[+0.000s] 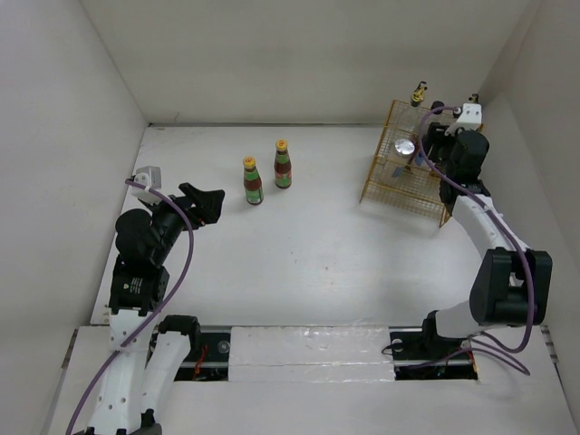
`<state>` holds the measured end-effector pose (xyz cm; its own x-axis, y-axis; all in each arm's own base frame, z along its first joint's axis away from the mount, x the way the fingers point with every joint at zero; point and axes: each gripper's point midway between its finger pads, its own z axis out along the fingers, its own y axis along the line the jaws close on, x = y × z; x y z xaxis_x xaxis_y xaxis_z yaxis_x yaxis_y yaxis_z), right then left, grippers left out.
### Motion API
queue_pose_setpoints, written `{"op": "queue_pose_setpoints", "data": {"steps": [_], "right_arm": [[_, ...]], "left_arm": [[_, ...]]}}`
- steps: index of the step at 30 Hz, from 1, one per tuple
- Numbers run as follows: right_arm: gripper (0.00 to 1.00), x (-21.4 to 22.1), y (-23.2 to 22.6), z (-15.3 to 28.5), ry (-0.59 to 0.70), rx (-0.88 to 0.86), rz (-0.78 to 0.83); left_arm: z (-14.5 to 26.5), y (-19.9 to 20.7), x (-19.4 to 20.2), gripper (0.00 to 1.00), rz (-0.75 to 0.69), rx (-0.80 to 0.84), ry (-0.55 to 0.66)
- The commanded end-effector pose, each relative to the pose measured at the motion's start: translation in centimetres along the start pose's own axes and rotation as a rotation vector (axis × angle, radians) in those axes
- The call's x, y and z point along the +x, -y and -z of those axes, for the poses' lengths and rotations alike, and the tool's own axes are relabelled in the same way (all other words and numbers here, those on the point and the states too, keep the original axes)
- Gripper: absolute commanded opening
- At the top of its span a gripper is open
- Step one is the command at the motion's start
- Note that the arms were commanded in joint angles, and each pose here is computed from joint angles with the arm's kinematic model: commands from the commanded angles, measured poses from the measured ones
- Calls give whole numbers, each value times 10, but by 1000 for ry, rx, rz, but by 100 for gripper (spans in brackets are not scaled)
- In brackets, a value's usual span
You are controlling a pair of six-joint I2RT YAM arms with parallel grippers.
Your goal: Organize the condiment bottles
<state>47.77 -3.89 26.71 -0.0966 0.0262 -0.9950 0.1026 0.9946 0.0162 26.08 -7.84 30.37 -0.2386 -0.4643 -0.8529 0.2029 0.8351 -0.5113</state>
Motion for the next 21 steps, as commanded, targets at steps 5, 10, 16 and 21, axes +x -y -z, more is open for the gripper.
{"op": "queue_pose_setpoints", "data": {"steps": [5,10,16,21], "right_arm": [[28,-13,0,-13,107,-4,-43],[37,19,-3,-25,23,-13,-54],[45,35,3,-27,-44,25,-72],[67,28,8,-21,-45,65,-102]], "left_arm": [[-1,7,-11,95,-18,33,41],[-1,7,-11,95,-18,33,41],[-2,5,-8,96,-15,29,34],[0,6,-9,96,-18,33,41]]}}
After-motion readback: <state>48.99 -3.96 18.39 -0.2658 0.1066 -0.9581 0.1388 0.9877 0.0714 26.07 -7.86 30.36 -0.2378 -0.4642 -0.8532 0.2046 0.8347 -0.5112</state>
